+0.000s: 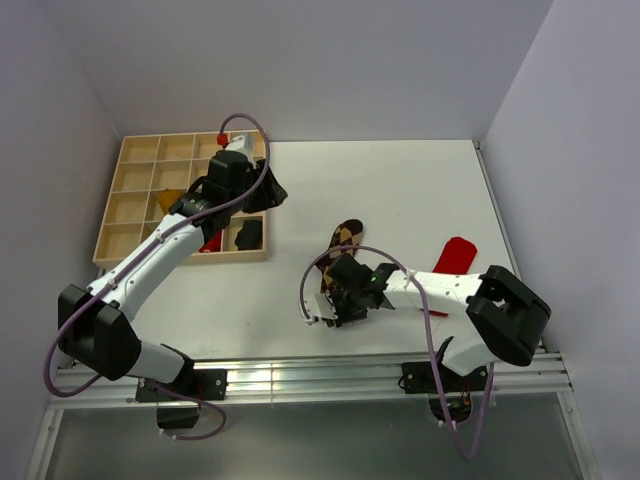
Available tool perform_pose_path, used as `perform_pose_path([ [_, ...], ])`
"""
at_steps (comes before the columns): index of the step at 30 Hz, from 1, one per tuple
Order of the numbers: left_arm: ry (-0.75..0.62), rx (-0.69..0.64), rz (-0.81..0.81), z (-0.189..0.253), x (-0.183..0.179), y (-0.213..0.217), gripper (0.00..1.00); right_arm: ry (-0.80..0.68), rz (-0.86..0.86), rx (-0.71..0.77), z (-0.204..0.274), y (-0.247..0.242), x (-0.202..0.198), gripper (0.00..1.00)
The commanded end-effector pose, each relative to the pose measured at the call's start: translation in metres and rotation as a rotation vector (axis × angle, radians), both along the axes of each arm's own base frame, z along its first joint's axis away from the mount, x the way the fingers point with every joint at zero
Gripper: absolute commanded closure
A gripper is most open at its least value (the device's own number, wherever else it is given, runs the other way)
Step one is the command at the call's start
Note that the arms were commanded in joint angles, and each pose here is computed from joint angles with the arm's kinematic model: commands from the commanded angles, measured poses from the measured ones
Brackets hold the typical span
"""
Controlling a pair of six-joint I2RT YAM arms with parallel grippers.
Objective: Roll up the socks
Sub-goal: Roll the sock at the center of the board.
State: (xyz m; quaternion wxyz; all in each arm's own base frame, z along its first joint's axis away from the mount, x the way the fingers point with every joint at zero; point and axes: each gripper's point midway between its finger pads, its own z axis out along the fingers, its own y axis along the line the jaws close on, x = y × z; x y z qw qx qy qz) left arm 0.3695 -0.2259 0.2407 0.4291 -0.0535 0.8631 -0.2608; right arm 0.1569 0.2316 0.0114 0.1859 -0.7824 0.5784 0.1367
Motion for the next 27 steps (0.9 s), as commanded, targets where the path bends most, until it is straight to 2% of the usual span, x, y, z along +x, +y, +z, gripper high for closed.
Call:
perform_pose_path([
  [1,-0.038,-0.018,-0.044,0.003,0.002,-0.006,0.45,0.139,-0.011,-0.068,-0.010,-0.014,-0.023,0.73],
  [5,-0.070,-0.052,-0.056,0.003,-0.002,-0.008,0.46,0.284,-0.026,-0.058,0.005,-0.018,-0.031,0.77],
  [6,-0.100,-0.076,-0.065,0.010,-0.002,-0.011,0.48,0.331,-0.017,-0.010,0.016,-0.009,-0.031,0.77],
  [7,-0.092,-0.070,-0.069,0.000,-0.005,-0.009,0.48,0.375,-0.024,-0.008,0.019,-0.009,-0.030,0.77],
  [8,-0.116,-0.086,-0.077,-0.001,-0.008,-0.010,0.50,0.466,-0.041,0.011,0.029,-0.011,-0.028,0.77],
  [9,-0.125,-0.091,-0.081,0.003,-0.009,-0.011,0.51,0.470,-0.050,0.009,0.037,-0.015,-0.022,0.77],
  [11,-0.150,-0.117,-0.114,-0.005,-0.017,-0.017,0.52,0.634,-0.089,0.003,0.045,-0.027,-0.025,0.77],
  [12,-0.190,-0.132,-0.122,0.001,-0.019,-0.019,0.55,0.654,-0.092,0.026,0.055,-0.021,-0.015,0.77],
  [14,-0.227,-0.118,-0.133,-0.006,-0.024,-0.025,0.56,0.804,-0.123,0.015,0.061,-0.026,-0.019,0.76],
  [15,-0.247,-0.112,-0.137,-0.005,-0.028,-0.028,0.57,0.817,-0.154,0.038,0.067,-0.025,-0.005,0.76],
  [17,-0.275,-0.087,-0.182,-0.013,-0.040,-0.042,0.59,0.927,-0.190,0.005,0.066,-0.029,-0.006,0.76],
  [23,-0.306,0.025,-0.361,-0.045,-0.080,-0.091,0.63,1.058,-0.309,-0.034,0.053,-0.022,0.008,0.76],
  [27,-0.315,0.030,-0.490,-0.069,-0.115,-0.111,0.59,1.110,-0.365,-0.052,0.046,-0.020,0.013,0.75],
])
